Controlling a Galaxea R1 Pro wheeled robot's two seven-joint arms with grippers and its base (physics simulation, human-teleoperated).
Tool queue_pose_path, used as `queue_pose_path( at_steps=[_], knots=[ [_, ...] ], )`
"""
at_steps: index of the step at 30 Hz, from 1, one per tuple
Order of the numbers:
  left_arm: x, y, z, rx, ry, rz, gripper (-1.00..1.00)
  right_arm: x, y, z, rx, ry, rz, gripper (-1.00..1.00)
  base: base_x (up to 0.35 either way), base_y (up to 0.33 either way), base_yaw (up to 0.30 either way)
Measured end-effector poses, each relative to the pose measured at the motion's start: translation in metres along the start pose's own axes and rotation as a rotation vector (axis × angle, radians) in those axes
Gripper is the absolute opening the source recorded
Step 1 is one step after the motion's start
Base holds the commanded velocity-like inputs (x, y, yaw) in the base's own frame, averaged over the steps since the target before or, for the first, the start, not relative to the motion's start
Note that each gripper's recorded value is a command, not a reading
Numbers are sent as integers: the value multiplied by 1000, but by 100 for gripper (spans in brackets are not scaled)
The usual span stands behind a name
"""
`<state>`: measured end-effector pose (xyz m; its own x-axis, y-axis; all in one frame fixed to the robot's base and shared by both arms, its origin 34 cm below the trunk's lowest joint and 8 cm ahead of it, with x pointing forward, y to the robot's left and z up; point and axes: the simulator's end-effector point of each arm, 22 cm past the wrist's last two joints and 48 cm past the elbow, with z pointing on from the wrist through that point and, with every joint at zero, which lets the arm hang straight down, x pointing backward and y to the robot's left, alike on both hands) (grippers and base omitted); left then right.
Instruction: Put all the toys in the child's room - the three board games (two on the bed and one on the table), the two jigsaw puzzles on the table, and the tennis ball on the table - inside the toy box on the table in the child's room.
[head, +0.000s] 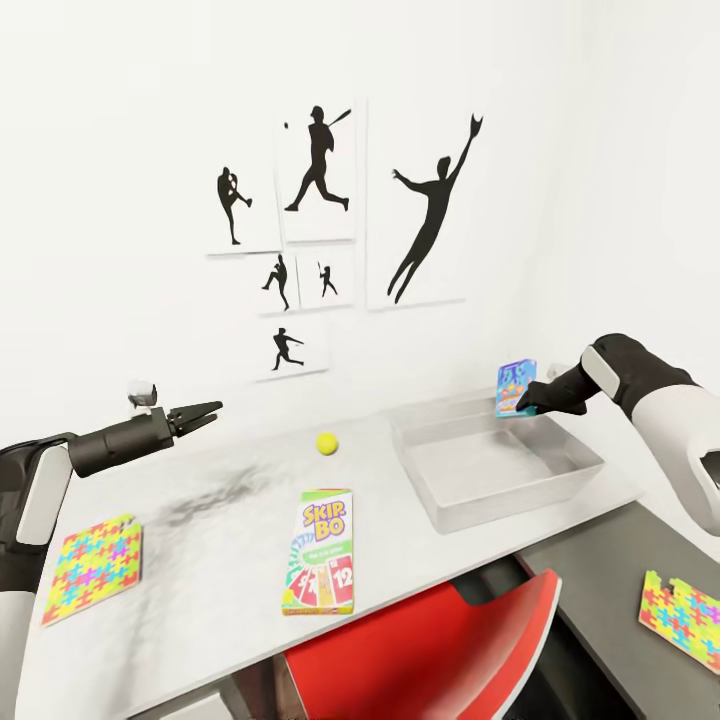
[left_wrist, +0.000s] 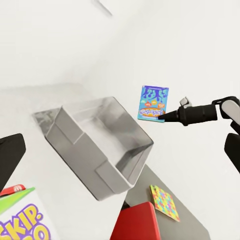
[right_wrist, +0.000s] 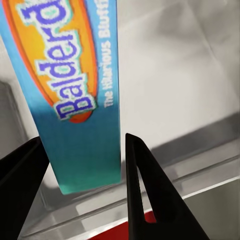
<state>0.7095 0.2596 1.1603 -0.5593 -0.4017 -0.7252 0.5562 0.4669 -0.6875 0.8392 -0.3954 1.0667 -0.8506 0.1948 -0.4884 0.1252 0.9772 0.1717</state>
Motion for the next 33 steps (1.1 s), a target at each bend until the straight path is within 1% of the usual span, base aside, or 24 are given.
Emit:
queue_pose_path(
  at_steps=[33],
  knots=[
    [-4, 1, 0, -27, 27, -41, 100, 5, -3, 2, 17, 56, 3, -100, 0, 0, 0]
  ],
)
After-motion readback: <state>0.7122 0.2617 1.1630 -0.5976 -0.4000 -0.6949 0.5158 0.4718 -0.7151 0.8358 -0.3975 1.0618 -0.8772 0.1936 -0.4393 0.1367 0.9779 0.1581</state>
